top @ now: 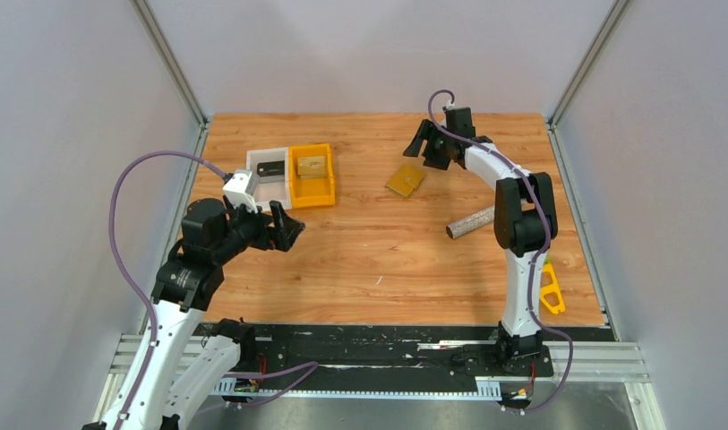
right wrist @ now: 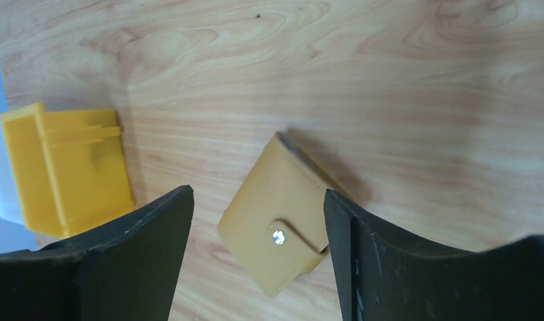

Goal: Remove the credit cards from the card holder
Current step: Move the card holder to the center of the board.

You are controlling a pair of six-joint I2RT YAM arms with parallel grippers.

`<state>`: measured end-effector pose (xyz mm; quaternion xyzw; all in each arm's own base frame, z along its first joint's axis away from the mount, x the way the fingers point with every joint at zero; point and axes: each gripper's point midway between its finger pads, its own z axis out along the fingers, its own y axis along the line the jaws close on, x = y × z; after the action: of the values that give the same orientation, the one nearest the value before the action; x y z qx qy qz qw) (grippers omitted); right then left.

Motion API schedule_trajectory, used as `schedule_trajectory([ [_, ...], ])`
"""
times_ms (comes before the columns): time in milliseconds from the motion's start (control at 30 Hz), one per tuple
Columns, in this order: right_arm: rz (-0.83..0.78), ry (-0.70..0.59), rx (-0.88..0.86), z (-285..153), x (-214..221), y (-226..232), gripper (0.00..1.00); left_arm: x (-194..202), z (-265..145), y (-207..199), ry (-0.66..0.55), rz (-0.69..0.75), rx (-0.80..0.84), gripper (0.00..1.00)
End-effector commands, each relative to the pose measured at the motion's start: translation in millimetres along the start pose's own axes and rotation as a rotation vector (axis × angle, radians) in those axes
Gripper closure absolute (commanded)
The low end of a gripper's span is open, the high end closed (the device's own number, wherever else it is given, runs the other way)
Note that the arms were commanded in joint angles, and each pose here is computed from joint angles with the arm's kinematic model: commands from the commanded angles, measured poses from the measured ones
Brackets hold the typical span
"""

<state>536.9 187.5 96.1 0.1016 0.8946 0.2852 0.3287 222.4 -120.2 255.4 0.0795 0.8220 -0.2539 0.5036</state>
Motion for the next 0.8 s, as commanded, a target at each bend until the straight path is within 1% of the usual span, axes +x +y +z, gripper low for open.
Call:
schedule_trajectory([
  [0,-0.060,-0.014,-0.023,17,-23,-4,0.27,-9,-1,-4,-0.045,0.018,0.023,0.00],
  [100,-0.084,0.017,-0.071,31,-23,-1,0.27,-9,-1,-4,-0.045,0.019,0.021,0.00],
  [267,-0.122,0.062,-0.139,42,-15,6,0.32,-9,-1,-3,-0.041,0.020,0.017,0.00],
  [333,-0.126,0.081,-0.146,45,-9,5,0.33,-9,-1,-3,-0.042,0.020,0.016,0.00],
  [533,-0.135,0.134,-0.146,52,7,0,0.35,-9,-1,-3,-0.041,0.020,0.020,0.00],
  [700,-0.195,0.141,-0.125,60,15,0,0.41,-9,0,-3,-0.041,0.021,0.018,0.00],
  [767,-0.211,0.155,-0.140,61,19,4,0.45,-9,0,-3,-0.041,0.021,0.018,0.00],
])
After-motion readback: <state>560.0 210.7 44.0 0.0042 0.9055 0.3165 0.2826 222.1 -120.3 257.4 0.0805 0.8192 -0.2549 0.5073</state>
